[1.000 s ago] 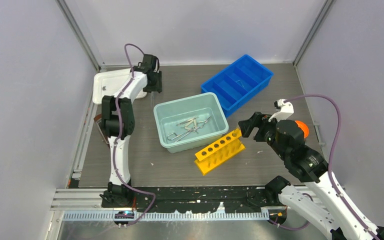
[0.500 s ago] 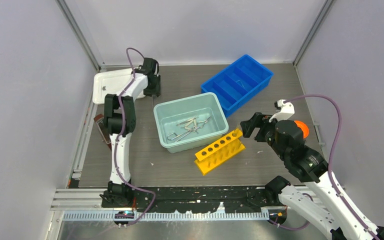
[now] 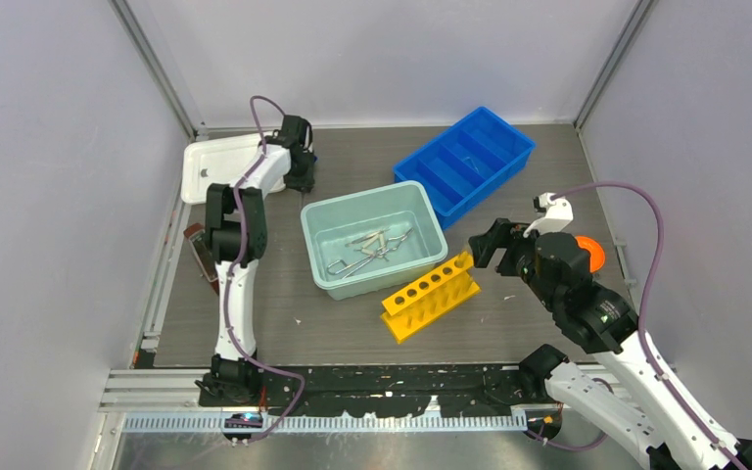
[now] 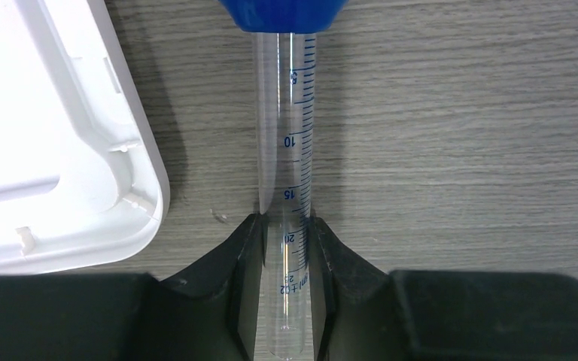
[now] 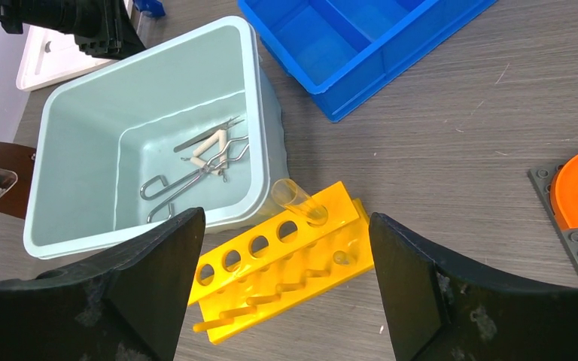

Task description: Organize the chemistry lab equipment

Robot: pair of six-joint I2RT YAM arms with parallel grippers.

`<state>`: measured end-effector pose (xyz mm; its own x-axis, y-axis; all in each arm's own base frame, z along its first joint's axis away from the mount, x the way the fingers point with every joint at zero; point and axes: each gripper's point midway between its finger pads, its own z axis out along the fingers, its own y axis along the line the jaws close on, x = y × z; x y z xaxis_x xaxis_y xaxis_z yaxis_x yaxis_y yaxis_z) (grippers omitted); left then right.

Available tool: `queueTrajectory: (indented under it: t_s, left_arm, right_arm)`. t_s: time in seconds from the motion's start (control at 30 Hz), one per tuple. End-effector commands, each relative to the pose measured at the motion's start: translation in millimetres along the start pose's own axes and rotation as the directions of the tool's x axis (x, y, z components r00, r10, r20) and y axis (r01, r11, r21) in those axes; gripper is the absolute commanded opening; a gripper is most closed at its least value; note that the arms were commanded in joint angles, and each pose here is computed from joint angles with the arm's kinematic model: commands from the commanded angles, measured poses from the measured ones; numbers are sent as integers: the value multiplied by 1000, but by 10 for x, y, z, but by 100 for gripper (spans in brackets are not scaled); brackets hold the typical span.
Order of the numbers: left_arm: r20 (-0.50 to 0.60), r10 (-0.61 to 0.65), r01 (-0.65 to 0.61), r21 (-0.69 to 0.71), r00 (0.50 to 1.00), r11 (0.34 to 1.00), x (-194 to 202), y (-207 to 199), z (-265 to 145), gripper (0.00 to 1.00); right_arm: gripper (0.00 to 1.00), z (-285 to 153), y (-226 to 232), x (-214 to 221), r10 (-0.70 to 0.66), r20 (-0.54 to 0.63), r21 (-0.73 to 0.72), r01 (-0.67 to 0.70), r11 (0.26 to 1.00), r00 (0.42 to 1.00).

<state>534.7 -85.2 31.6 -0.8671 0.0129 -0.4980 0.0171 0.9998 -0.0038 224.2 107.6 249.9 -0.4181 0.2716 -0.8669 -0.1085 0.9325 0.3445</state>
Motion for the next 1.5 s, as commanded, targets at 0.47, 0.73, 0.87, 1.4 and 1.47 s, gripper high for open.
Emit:
queueTrajectory:
  t_s: [0.47, 0.73, 0.87, 1.4, 1.47]
  left_arm:
    - [322, -110, 22, 265, 940, 964, -785, -366, -1578, 14]
    - [391, -118, -60, 413, 913, 909, -647, -599, -2335, 14]
    - [392, -119, -116, 525, 912, 843, -427, -794, -2708, 13]
    - [517, 47, -468, 727, 854, 503, 921, -1591, -3894, 13]
    - [538, 54, -495, 725, 841, 479, 1024, -1608, -3940, 13]
  right_arm:
    - [85, 17, 243, -303, 62, 78, -84, -55, 995, 995]
    - [85, 29, 499, -432, 105, 67, -177, -92, 980, 992]
    - [85, -9, 828, -539, 76, 81, -338, -45, 940, 994]
    - [92, 85, 1648, -1101, 306, -57, -535, -288, 794, 950]
    - [93, 130, 1746, -1121, 318, -92, -550, -314, 774, 944]
